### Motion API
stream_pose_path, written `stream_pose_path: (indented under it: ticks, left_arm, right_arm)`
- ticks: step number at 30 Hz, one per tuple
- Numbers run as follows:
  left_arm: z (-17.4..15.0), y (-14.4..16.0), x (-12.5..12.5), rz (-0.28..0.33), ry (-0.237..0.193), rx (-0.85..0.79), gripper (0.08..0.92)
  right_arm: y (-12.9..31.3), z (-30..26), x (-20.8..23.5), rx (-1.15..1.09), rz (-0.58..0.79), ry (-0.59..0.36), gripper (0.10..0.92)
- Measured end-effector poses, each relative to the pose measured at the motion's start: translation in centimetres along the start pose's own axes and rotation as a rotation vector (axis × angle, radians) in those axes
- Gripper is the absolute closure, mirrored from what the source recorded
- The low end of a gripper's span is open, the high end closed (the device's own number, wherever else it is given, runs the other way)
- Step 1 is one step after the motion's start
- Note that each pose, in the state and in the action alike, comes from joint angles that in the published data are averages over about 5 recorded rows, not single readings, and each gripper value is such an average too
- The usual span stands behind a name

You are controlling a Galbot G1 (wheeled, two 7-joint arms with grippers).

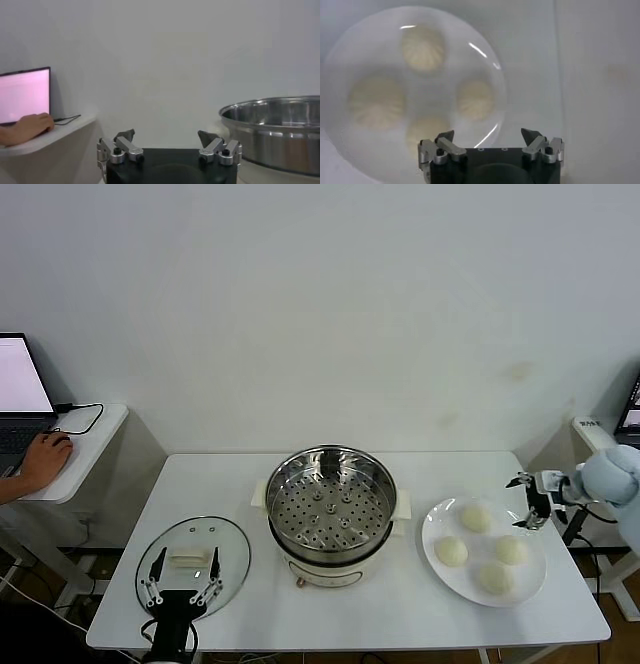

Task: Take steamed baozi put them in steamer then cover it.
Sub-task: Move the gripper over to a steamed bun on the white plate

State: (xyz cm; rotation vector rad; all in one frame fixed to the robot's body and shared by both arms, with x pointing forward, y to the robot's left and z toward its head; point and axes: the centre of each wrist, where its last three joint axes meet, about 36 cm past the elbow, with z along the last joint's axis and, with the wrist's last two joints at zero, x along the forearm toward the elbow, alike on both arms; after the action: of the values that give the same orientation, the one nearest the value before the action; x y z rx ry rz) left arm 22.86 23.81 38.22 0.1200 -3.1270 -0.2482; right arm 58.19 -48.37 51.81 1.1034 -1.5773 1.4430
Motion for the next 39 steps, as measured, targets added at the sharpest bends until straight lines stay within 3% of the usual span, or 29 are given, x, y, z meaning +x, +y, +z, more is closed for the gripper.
stream_pose_path:
  ticks: [29,39]
  left_arm:
    - [0.6,0.5,0.0,-0.013,0.005,-0.015,0.177]
    - [0.6,0.5,0.0,-0.018,0.002,-0.011,0.177]
  right_arm:
    - [-2.1,-3.7,-9.1,0.083,-0.096,0.037,0.201]
    - [-2.2,-4.0,-9.9,0.087,-0.106,0.049,0.312]
